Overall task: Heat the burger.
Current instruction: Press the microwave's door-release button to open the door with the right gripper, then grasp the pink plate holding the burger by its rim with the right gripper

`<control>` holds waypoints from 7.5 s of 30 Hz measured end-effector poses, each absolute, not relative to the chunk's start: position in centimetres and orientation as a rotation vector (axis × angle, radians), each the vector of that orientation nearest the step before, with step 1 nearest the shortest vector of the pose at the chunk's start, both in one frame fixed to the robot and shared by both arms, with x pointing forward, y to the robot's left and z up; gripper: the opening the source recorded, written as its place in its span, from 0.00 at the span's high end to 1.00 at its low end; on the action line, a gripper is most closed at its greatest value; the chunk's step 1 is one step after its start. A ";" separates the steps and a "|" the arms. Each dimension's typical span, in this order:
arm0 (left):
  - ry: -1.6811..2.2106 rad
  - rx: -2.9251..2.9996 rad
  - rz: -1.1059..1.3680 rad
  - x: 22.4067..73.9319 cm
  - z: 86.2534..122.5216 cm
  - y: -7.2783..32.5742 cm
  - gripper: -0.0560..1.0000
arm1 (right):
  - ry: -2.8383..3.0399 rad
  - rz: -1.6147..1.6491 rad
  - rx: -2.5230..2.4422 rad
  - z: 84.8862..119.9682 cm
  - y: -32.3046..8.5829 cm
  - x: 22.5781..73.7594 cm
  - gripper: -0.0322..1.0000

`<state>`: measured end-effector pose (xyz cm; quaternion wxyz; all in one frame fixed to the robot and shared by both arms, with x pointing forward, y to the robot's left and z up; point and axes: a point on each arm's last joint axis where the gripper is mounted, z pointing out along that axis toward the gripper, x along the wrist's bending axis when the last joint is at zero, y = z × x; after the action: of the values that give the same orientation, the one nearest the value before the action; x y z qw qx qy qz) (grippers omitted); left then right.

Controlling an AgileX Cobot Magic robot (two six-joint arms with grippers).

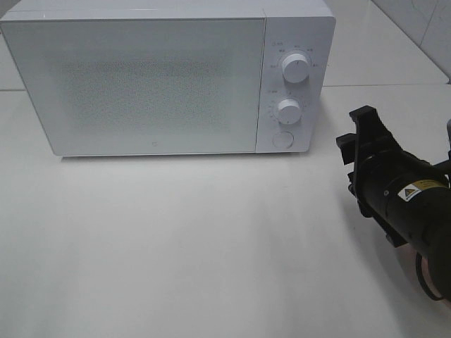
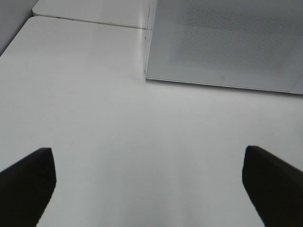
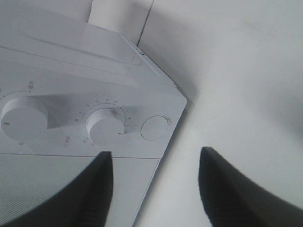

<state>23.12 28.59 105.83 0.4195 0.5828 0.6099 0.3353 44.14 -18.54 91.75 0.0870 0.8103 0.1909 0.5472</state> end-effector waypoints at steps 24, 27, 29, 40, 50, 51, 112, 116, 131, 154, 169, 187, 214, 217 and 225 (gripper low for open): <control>1.529 1.461 0.841 23.1 105.8 28.6 0.01 | 0.338 1.701 2.666 91.0 -17.7 44.0 0.97; 1.529 1.461 0.841 23.1 105.8 28.6 0.01 | 0.334 1.680 2.680 90.5 -17.5 44.2 0.97; 1.529 1.461 0.841 23.1 105.8 28.6 0.01 | 0.344 1.693 2.688 90.1 -16.9 44.8 0.97; 1.529 1.461 0.841 23.1 105.8 28.6 0.01 | 0.340 1.702 2.692 89.0 -15.2 46.6 0.97; 1.529 1.461 0.841 23.1 105.8 28.6 0.01 | 0.295 1.692 2.709 87.6 -14.1 48.6 0.97; 1.529 1.461 0.841 23.1 105.8 28.6 0.01 | 0.283 1.694 2.706 87.5 -14.1 49.2 0.97; 1.529 1.461 0.841 23.1 105.8 28.6 0.01 | 0.246 1.688 2.737 84.5 -14.0 57.4 0.97; 1.529 1.461 0.841 23.1 105.8 28.6 0.01 | 0.249 1.690 2.734 84.6 -14.0 57.4 0.97; 1.529 1.461 0.841 23.1 105.8 28.6 0.01 | 0.229 1.711 2.718 84.9 -14.2 57.4 0.97; 1.529 1.461 0.841 23.1 105.8 28.6 0.01 | 0.278 1.746 2.609 84.6 -13.7 58.1 0.97; 1.529 1.461 0.841 23.1 105.8 28.6 0.01 | 0.189 1.644 2.701 84.5 -13.3 59.2 0.97; 1.529 1.461 0.841 23.1 105.8 28.6 0.01 | 0.182 1.635 2.706 85.0 -13.5 59.0 0.97; 1.529 1.461 0.841 23.1 105.8 28.6 0.01 | 0.358 1.682 2.664 88.7 -14.9 54.5 0.97; 1.529 1.461 0.841 23.1 105.8 28.6 0.01 | 0.446 1.631 2.667 89.3 -15.1 53.7 0.97; 1.529 1.461 0.841 23.1 105.8 28.6 0.01 | 0.743 1.496 2.639 91.3 -15.3 52.1 0.97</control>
<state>23.12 28.59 105.83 0.4195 0.5828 0.6099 0.3353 52.11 -15.30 91.29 0.0094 0.8449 0.2378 0.4790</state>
